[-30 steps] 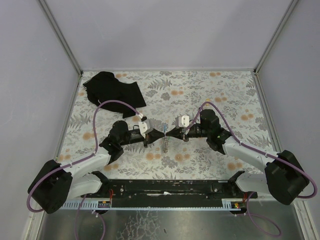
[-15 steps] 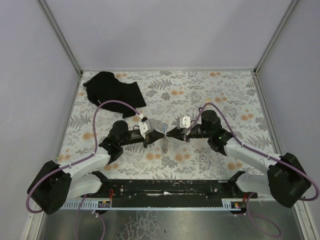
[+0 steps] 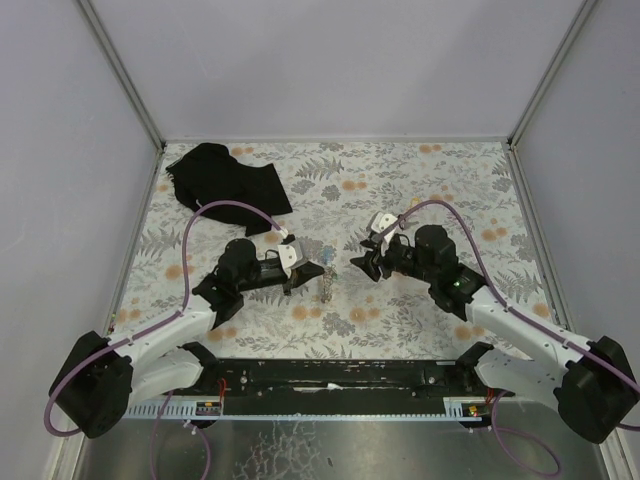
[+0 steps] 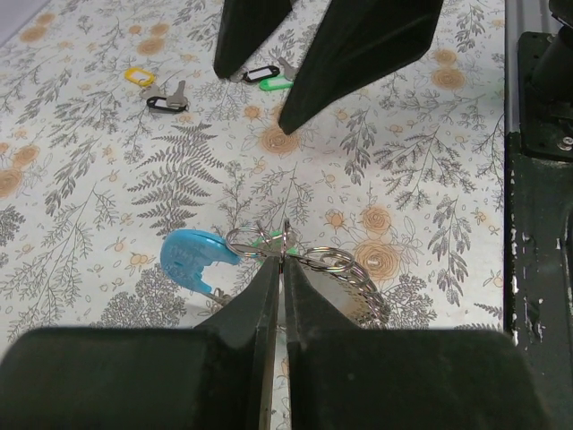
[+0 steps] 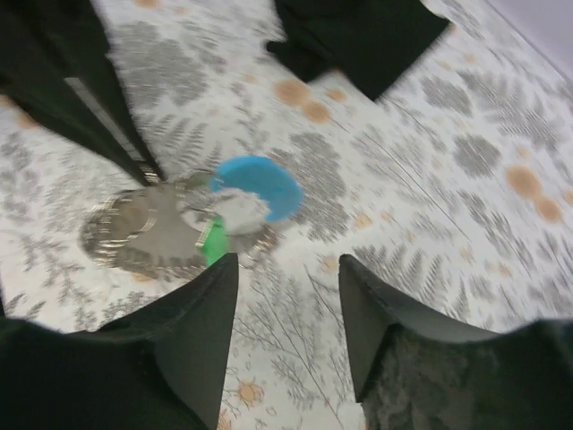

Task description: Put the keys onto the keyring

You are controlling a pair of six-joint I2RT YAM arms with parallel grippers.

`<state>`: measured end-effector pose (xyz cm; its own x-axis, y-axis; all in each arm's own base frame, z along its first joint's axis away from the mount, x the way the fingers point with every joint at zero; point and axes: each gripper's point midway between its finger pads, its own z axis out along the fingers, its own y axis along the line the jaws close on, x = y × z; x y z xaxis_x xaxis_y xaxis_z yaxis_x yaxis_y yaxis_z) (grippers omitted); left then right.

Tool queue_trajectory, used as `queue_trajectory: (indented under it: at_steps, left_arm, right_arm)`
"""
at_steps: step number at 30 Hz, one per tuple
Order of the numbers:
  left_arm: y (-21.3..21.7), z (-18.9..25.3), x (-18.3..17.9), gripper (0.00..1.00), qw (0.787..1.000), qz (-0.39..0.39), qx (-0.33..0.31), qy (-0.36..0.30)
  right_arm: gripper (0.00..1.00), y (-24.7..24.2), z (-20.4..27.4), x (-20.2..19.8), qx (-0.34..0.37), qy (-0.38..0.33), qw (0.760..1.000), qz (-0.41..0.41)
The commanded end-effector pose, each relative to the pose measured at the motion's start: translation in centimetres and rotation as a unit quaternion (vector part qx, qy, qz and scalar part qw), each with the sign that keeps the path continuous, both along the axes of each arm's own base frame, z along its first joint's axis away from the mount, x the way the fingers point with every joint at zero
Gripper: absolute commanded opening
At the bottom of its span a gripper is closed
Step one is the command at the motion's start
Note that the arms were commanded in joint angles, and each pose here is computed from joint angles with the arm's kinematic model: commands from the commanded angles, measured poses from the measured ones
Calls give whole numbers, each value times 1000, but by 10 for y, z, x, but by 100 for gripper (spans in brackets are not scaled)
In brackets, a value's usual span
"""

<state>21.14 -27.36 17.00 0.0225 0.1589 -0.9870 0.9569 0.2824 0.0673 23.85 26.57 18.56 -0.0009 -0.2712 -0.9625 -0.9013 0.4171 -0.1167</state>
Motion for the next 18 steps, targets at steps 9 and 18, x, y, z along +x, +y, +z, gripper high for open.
queue_trajectory:
  at_steps: [9,18]
  left_arm:
    - [-2,23,7,0,999,6,-13,-30]
    - [-2,21,9,0,1000,11,-14,-23]
  right_arm:
    - [99,-112,-4,59,-2,79,902,-425]
    - [99,-141,-47,86,-63,136,844,-515]
